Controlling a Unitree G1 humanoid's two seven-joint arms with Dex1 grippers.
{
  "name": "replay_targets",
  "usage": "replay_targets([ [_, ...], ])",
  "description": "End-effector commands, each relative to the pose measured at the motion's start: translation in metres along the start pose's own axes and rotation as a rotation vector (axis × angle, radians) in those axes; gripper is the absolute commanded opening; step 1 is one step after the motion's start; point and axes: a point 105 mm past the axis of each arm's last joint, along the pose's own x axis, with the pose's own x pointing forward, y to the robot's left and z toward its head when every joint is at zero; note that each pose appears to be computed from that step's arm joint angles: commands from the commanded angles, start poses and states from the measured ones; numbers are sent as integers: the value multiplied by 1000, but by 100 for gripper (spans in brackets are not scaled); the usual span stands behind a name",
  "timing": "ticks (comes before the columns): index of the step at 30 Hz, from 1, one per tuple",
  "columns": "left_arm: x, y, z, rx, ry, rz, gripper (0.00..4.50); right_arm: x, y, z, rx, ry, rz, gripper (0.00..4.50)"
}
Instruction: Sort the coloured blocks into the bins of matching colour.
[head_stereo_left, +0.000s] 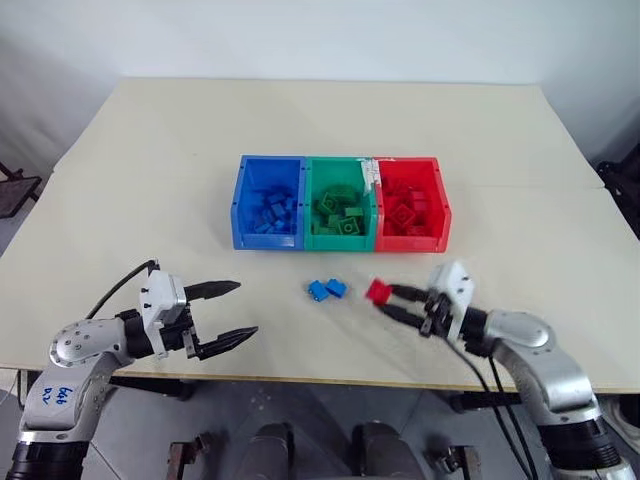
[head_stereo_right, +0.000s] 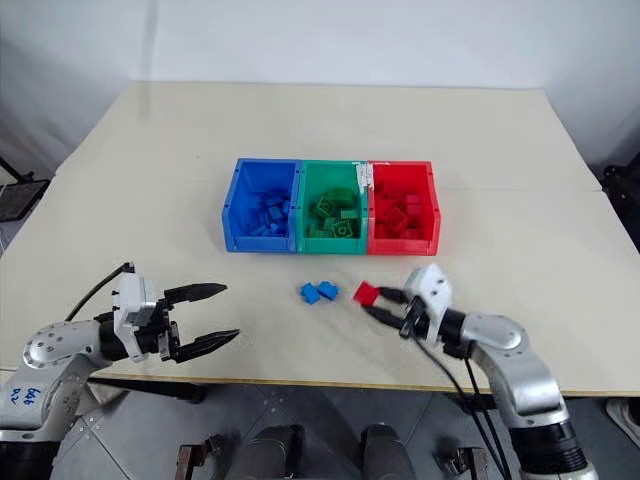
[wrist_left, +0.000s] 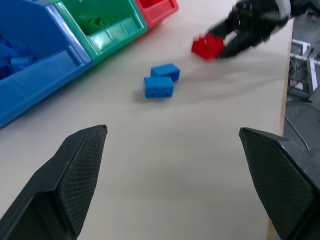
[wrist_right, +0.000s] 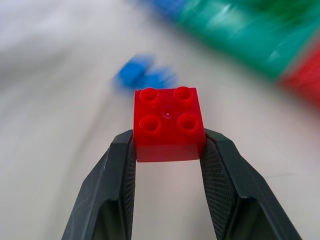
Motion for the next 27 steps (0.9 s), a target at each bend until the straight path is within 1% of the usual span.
replay_targets([
  [1,4,5,16,35,-70,32,450,-3,-32,32,-45,-115,-139,144],
  [4,8,6,19,39,-90,50,450,2,-60,47,-74,-153,-252,144],
  [6,10,3,16,35,-83,49,450,13,-77,54,-117,-144,-293,144],
  [8,10,2,14,30,-79,51,450,23,-85,59,-130,-145,-297,216],
  [9,9,3,13,28,-76,61,450,27,-91,62,-119,-149,-313,240],
  [11,7,4,12,27,-72,75,450,32,-98,65,-111,-151,-327,306],
  [14,3,7,11,29,-67,100,450,32,-104,66,-146,-138,-322,405],
  [15,-1,9,10,30,-61,117,450,27,-102,66,-159,-144,-290,437],
  [16,-6,10,9,32,-54,132,450,21,-98,66,-166,-152,-246,444],
  [18,-15,12,7,32,-42,158,450,7,-85,65,-180,-178,-131,444],
  [20,-26,14,2,28,-18,180,450,-11,-72,59,-217,-170,-16,444],
  [21,-29,14,1,27,-11,186,450,-17,-68,57,-228,-162,13,444],
  [22,-37,16,-3,22,11,197,450,-30,-64,53,-252,-141,59,444],
  [25,-53,19,-8,13,55,216,450,-57,-53,45,-275,-107,156,444],
  [27,-66,23,-12,13,98,216,450,-78,-47,33,-264,-27,242,444],
])
